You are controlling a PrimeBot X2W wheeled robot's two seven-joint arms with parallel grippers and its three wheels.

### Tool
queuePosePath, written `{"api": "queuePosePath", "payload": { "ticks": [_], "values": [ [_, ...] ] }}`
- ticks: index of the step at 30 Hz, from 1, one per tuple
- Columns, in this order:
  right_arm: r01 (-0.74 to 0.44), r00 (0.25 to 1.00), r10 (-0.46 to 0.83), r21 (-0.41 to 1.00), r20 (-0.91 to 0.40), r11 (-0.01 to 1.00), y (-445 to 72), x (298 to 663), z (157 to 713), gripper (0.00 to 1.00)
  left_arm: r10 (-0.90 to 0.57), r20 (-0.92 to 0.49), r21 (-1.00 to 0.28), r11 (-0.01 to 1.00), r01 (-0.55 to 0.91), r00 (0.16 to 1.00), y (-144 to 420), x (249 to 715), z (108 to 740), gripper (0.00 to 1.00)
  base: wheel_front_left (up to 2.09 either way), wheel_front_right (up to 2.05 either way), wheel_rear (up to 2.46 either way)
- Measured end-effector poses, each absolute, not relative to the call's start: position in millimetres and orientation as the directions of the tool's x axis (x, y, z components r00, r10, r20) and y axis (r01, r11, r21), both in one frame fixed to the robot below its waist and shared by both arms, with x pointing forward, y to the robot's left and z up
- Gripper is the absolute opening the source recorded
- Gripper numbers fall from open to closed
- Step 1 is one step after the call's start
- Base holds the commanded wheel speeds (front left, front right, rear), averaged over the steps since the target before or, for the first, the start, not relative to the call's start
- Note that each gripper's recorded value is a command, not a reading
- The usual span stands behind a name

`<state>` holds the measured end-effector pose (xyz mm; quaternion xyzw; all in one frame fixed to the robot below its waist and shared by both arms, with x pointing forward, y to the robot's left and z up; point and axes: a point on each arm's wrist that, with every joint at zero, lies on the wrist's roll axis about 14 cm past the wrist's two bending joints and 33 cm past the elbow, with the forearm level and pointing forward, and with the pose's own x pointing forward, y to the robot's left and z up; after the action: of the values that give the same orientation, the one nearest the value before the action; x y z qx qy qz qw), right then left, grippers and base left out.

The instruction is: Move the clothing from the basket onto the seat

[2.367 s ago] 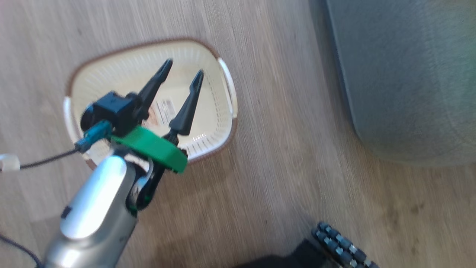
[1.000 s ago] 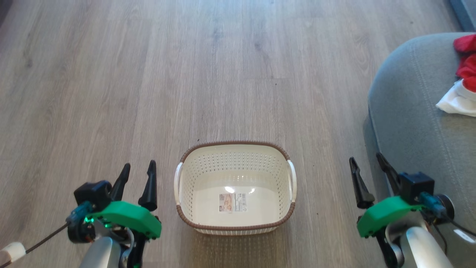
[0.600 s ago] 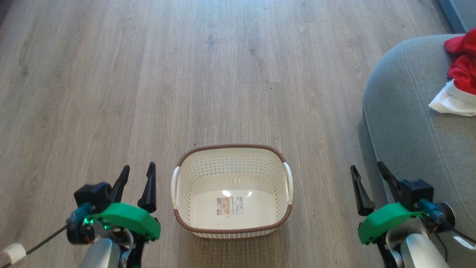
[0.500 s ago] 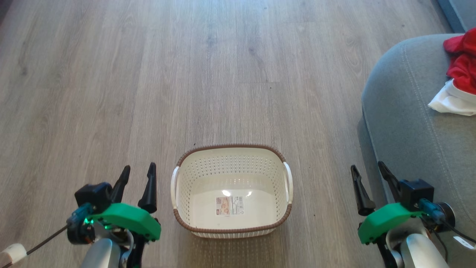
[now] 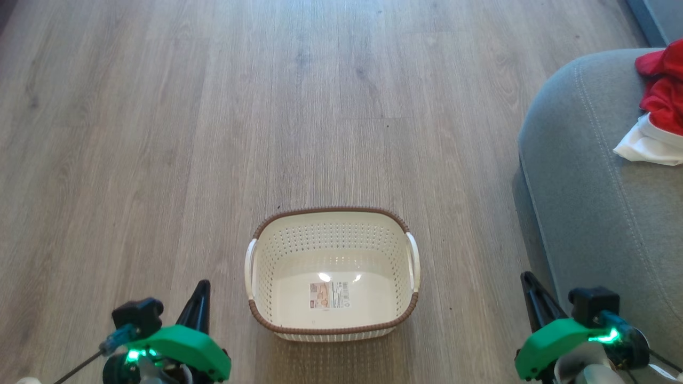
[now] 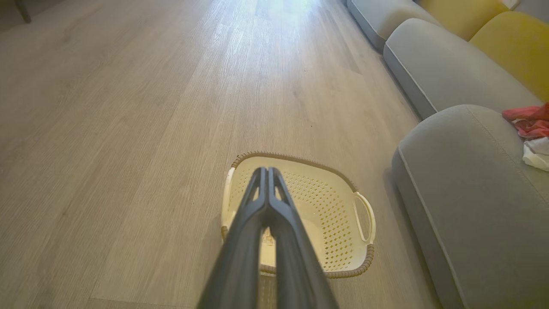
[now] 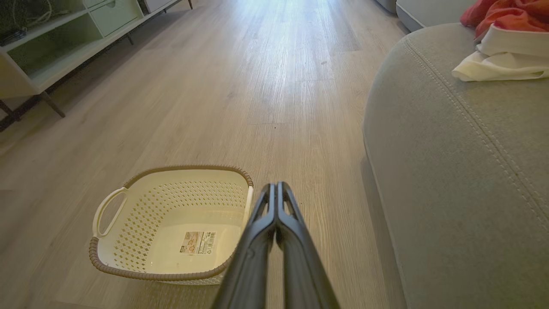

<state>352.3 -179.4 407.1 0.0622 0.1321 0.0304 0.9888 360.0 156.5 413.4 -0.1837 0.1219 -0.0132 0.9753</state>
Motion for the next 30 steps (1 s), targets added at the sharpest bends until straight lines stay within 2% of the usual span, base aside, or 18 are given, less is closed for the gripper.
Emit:
{"api": "queuePosePath", "payload": {
  "ticks": [30],
  "values": [
    [0.11,0.971,0.001,0.451,-0.239,0.885,-191.1,359.1,420.8,0.0,-0.02,-0.234,-0.604,0.787,-0.129,0.972,168.7,366.2,424.7,0.0,0.0,0.0,0.0]
  ]
}}
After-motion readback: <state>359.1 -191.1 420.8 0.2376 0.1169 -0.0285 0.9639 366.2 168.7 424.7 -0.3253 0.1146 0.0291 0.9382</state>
